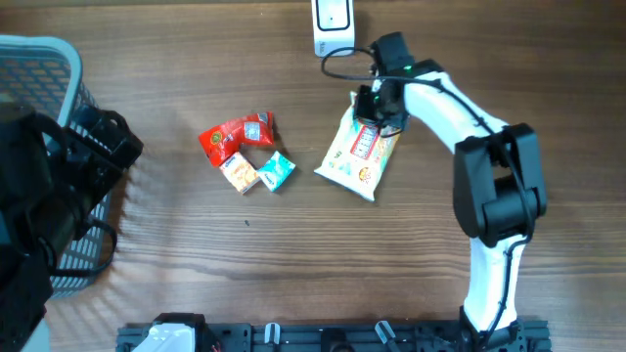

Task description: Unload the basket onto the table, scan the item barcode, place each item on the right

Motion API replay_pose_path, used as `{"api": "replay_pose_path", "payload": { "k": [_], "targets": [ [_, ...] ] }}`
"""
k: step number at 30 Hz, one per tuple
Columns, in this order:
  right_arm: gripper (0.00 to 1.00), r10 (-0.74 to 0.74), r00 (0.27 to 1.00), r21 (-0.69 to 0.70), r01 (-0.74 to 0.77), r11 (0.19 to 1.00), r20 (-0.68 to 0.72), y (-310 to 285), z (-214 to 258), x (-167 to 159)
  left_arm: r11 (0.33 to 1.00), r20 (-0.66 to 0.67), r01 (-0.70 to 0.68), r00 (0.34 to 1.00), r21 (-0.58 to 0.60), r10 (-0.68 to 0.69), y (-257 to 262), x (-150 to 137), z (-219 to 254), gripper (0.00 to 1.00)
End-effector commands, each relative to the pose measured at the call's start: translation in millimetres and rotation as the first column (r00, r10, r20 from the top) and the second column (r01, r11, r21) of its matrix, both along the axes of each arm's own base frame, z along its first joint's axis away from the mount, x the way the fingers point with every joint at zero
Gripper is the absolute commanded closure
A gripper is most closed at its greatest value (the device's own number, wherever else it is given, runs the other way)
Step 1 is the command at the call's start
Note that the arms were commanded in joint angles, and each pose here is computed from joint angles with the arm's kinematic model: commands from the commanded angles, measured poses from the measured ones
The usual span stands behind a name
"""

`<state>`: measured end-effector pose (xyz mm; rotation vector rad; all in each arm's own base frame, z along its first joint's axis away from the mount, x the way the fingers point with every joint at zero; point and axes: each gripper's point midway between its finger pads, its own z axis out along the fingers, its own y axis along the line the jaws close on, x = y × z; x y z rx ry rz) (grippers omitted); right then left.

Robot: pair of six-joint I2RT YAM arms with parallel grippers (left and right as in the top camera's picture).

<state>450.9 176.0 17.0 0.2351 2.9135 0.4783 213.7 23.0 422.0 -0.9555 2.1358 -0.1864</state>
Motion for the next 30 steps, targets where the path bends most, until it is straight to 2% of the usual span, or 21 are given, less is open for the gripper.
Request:
{"api": "replay_pose_path", "payload": {
  "k": [1, 3, 4, 5, 7, 10, 15, 17, 18, 22, 25, 30],
  "targets": [
    [0.96, 0.102, 0.993, 0.124, -0.11, 0.986, 0.064, 20.0, 54.0, 4.9, 1.0, 0.004, -0.032, 0.999, 0.0, 0.032, 4.6, -1.1, 0.3, 0.0],
    [0.96, 0.09, 0.994, 0.089, -0.096, 0.991, 0.068, 12.0, 77.4, -0.6, 1.0, 0.004, -0.032, 0.999, 0.0, 0.032, 4.6, -1.1, 0.3, 0.0],
    [0.96, 0.037, 0.999, 0.049, -0.038, 0.998, 0.03, 2.4, 75.1, -5.7, 0.999, 0.004, -0.032, 0.999, 0.0, 0.032, 4.7, -1.1, 0.3, 0.0],
    [0.96, -0.066, 0.998, -0.063, 0.065, 0.996, -0.019, -20.3, 63.8, -12.5, 1.0, 0.004, -0.032, 0.999, 0.0, 0.032, 4.6, -1.1, 0.3, 0.0],
    [0.96, -0.263, 0.963, -0.244, 0.242, 0.939, -0.059, -58.5, 41.6, -28.4, 1.0, 0.004, -0.032, 0.999, 0.0, 0.032, 4.6, -1.1, 0.3, 0.0],
    [0.96, -0.298, 0.952, -0.252, 0.273, 0.928, -0.064, -62.7, 18.9, -34.6, 1.0, 0.004, -0.032, 0.999, 0.0, 0.032, 4.6, -1.1, 0.3, 0.0],
    [0.96, -0.291, 0.956, -0.229, 0.275, 0.934, -0.039, -59.5, -7.4, -28.1, 1.0, 0.004, -0.032, 0.999, 0.0, 0.032, 4.6, -1.1, 0.3, 0.0],
    [0.96, -0.24, 0.97, -0.168, 0.23, 0.959, -0.045, -46.2, -14.9, -21.7, 1.0, 0.004, -0.032, 0.999, 0.0, 0.032, 4.6, -1.1, 0.3, 0.0],
    [0.96, -0.157, 0.988, -0.092, 0.154, 0.984, -0.018, -30.1, -14.8, -12.0, 0.999, 0.004, -0.032, 0.999, 0.0, 0.032, 4.7, -1.1, 0.3, 0.0],
    [0.95, -0.141, 0.989, -0.065, 0.143, 0.988, 0.032, -25.3, -8.7, 0.6, 1.0, 0.004, -0.032, 0.999, 0.0, 0.032, 4.6, -1.1, 0.3, 0.0],
    [0.96, -0.021, 0.997, -0.054, 0.025, 0.998, 0.08, -16.7, 6.1, 10.0, 1.0, 0.004, -0.032, 0.999, 0.0, 0.032, 4.6, -1.1, 0.3, 0.0],
    [0.96, 0.028, 0.996, -0.074, -0.022, 0.997, 0.085, -14.8, 54.3, 18.8, 0.999, 0.004, -0.032, 0.999, 0.0, 0.032, 4.7, -1.1, 0.3, 0.0]
  ]
}}
